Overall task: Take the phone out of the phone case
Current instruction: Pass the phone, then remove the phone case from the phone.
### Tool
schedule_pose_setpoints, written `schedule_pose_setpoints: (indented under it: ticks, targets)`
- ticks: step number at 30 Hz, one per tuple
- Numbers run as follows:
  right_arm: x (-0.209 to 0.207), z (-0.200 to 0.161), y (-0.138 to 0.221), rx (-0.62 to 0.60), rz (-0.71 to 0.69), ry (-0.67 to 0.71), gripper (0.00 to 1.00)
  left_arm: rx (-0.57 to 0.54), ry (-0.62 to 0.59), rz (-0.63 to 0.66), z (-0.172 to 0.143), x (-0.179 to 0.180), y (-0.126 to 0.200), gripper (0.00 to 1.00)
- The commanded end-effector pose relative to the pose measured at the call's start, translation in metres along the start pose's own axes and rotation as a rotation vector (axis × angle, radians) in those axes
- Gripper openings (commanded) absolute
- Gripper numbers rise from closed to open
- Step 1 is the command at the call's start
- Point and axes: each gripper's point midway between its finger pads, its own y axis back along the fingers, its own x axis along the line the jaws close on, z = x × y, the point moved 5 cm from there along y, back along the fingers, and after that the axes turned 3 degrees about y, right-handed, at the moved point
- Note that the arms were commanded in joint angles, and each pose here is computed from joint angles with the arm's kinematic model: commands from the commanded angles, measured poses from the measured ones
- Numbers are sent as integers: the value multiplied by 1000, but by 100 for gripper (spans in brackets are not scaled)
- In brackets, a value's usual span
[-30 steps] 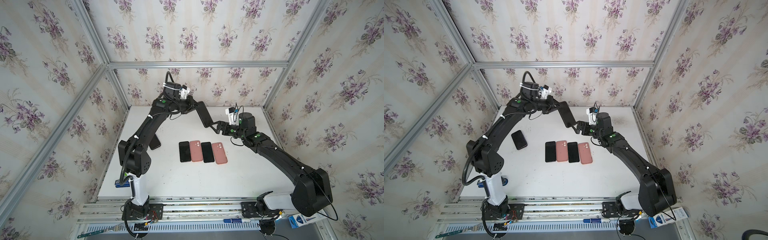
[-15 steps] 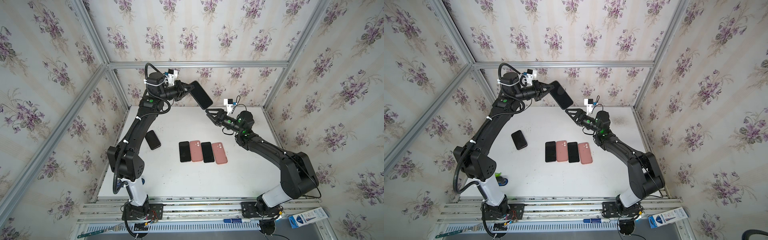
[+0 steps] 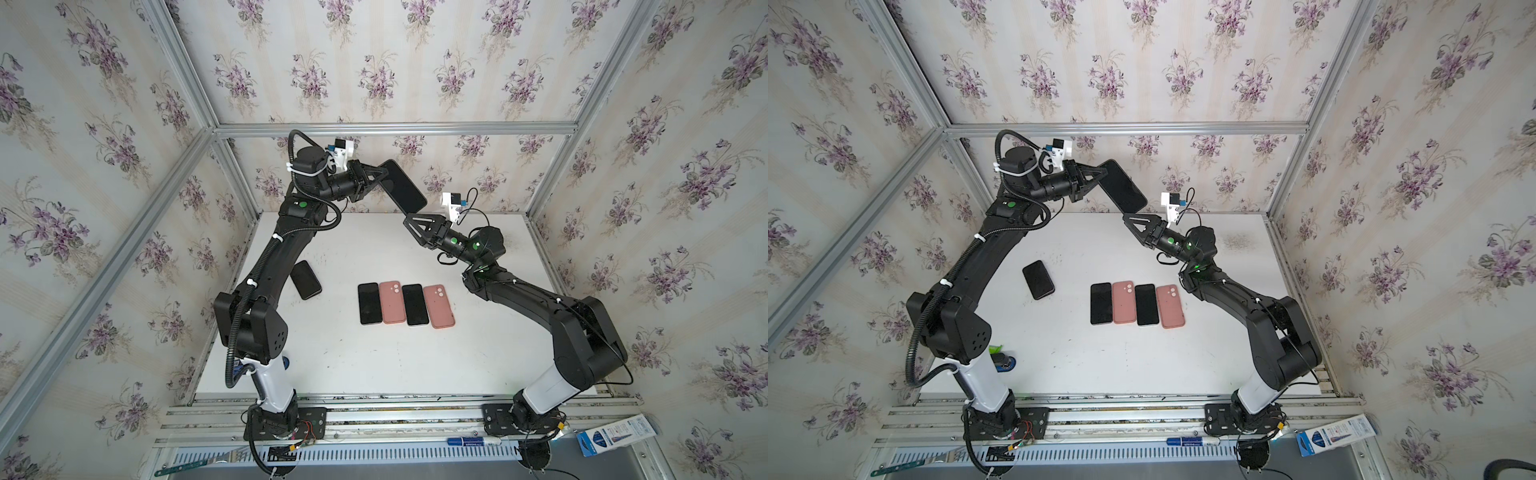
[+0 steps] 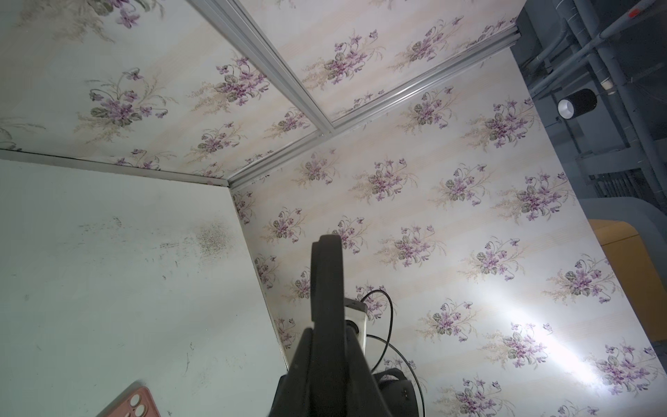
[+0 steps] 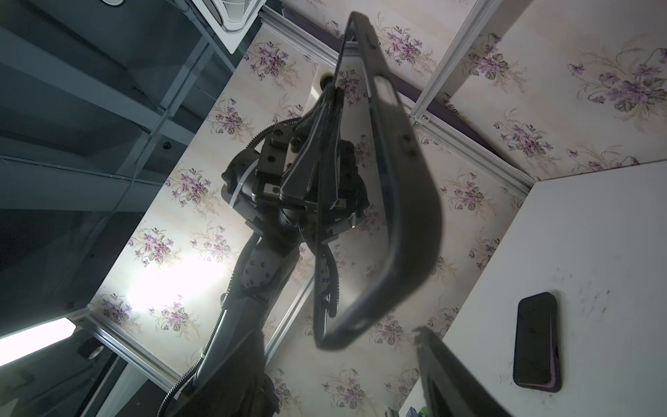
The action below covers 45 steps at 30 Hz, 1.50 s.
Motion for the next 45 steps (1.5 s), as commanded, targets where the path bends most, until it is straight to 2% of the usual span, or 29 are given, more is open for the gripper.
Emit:
schedule_pose_setpoints:
  ticks: [1,7,11,20,29,33,40,45]
  targets:
    - [20,0,-1,-15,63,39,68,-8,-29,-48,3,-13,2,0]
    - [18,5,-6,-30,68,27,61,0,-29,-57,0,-13,3,0]
    - [18,10,-11,-34,86,22,49,1,-32,-60,-2,-14,4,0]
    - [13,8,-10,-44,87,-3,29,4,-20,-56,-4,-10,4,0]
    - [7,5,-7,-48,73,-17,13,7,-17,-57,-4,-9,4,0]
    - [2,1,-6,-35,68,-16,1,11,8,-57,-4,-8,4,0]
    - [-21,-22,0,80,6,87,0,57,89,-69,-9,-11,3,0]
    - [-49,-40,7,210,-150,255,0,93,106,-61,-18,-16,8,0]
